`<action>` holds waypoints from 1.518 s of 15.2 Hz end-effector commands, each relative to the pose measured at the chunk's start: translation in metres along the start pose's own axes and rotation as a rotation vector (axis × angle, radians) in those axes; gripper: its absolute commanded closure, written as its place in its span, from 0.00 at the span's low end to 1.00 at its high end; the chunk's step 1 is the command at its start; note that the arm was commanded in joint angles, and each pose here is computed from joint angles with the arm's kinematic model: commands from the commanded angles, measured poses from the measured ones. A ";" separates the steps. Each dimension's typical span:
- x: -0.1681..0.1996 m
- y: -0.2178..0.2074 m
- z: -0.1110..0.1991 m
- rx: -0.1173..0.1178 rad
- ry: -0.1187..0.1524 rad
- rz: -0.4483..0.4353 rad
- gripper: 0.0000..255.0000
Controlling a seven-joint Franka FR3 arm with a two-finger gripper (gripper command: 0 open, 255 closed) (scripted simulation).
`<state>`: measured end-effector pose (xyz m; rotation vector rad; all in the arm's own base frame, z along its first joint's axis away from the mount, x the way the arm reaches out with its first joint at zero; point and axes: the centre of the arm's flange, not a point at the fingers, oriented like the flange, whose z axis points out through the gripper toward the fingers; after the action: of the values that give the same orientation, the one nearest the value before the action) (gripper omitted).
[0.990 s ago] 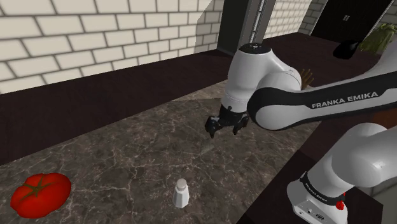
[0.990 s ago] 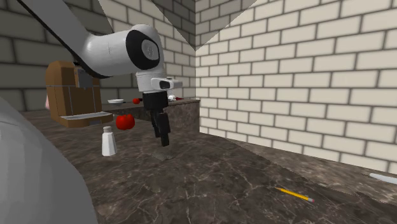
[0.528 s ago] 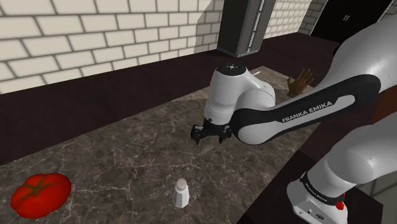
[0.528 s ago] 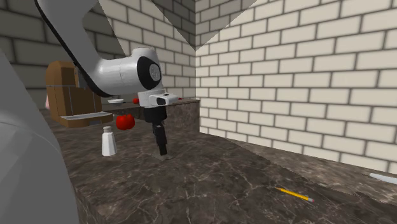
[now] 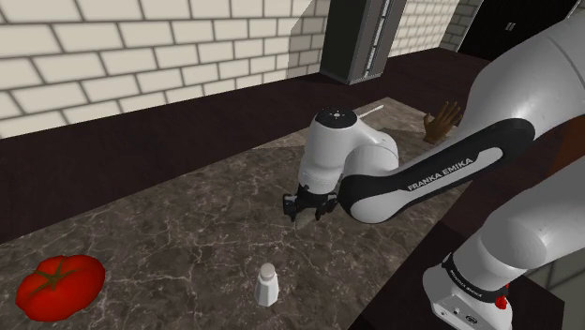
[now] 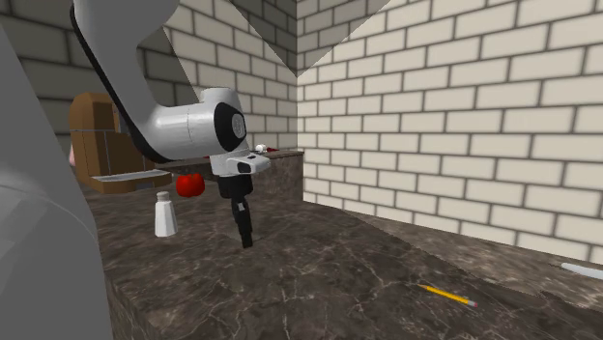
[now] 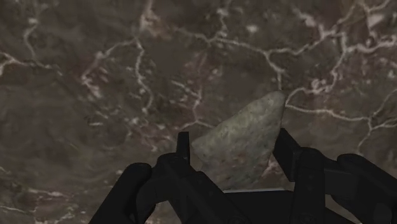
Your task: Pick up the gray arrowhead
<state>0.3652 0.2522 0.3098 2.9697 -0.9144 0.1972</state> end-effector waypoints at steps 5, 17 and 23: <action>0.000 0.000 0.001 0.000 0.000 0.000 1.00; 0.006 0.000 -0.046 0.000 0.000 0.000 1.00; 0.010 0.000 -0.077 0.000 0.000 0.000 1.00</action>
<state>0.3653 0.2517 0.3815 2.9698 -0.9143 0.1974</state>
